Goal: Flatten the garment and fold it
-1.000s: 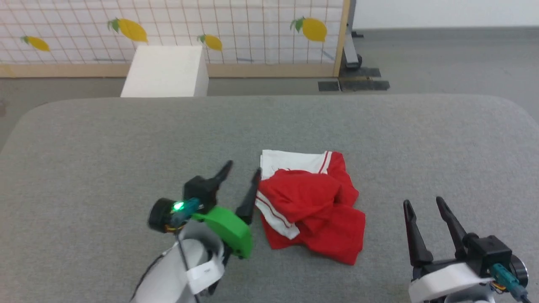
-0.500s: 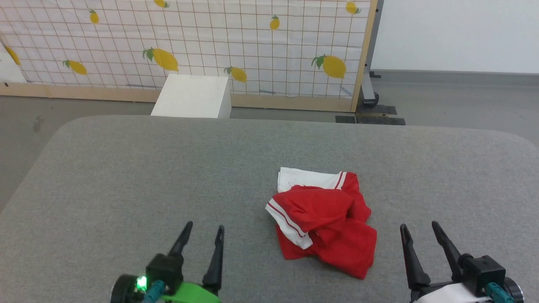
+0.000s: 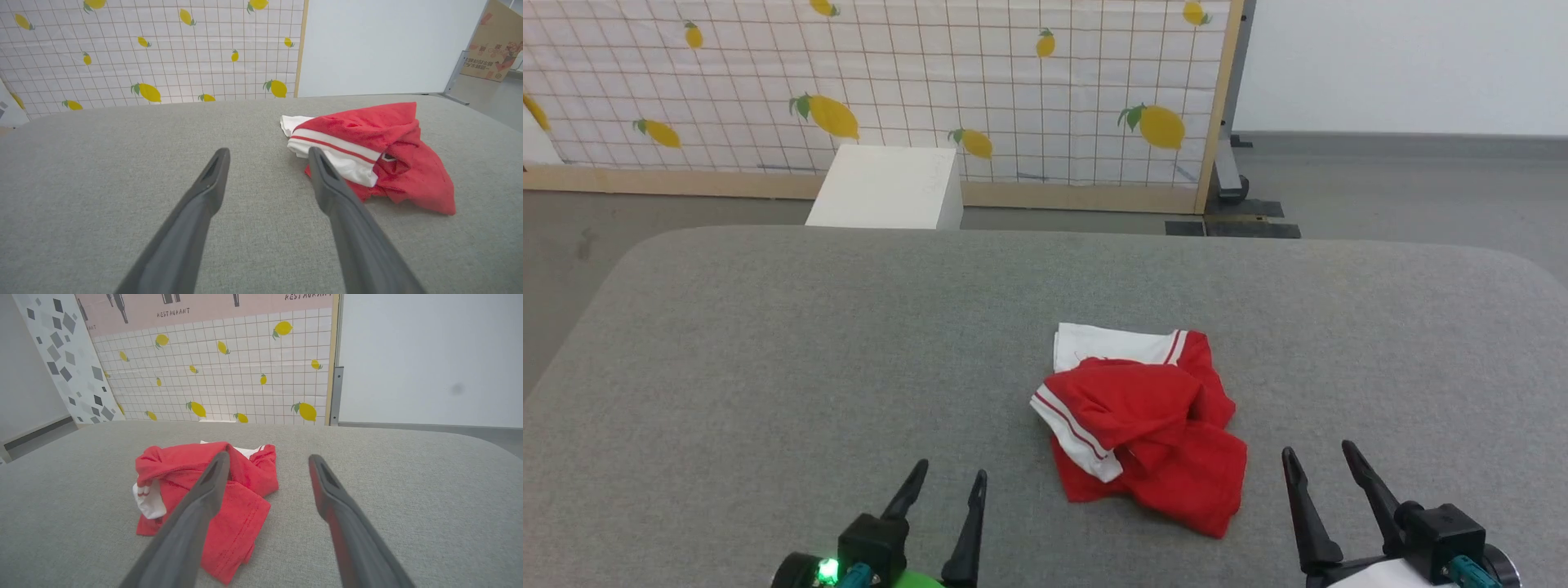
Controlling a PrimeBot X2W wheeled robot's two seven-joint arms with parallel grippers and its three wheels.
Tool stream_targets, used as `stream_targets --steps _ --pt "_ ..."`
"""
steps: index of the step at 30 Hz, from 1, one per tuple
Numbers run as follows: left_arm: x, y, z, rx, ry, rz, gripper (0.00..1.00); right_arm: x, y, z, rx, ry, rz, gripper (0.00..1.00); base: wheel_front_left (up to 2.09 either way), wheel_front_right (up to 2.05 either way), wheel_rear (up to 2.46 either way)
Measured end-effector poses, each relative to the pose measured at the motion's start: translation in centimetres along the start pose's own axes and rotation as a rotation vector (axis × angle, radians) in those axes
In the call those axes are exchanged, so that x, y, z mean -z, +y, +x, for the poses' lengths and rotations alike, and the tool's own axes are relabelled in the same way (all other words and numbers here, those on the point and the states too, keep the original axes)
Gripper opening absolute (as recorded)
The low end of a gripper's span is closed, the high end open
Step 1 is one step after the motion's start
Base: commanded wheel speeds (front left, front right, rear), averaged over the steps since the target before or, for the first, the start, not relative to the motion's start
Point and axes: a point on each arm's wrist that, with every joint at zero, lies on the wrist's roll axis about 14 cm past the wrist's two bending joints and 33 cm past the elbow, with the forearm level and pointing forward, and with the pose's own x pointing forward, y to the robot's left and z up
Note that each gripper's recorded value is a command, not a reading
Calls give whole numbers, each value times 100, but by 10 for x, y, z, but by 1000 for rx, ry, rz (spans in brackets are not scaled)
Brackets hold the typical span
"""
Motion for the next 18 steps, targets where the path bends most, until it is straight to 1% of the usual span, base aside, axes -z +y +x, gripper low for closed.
stream_targets --steps 4,10,12,15,18 --pt "17 -12 10 48 82 -28 100 7 -4 0 13 23 1 100 0 0 0" --pt "17 -37 53 161 187 -26 100 16 -12 1 39 52 4 100 0 0 0" --pt "24 -44 64 185 249 -41 100 17 -16 3 50 58 1 100 0 0 0" --pt "42 -51 77 215 376 -29 100 20 -22 3 70 69 0 100 0 0 0" --pt "53 -54 89 229 449 -33 100 24 -28 2 91 81 2 100 0 0 0"
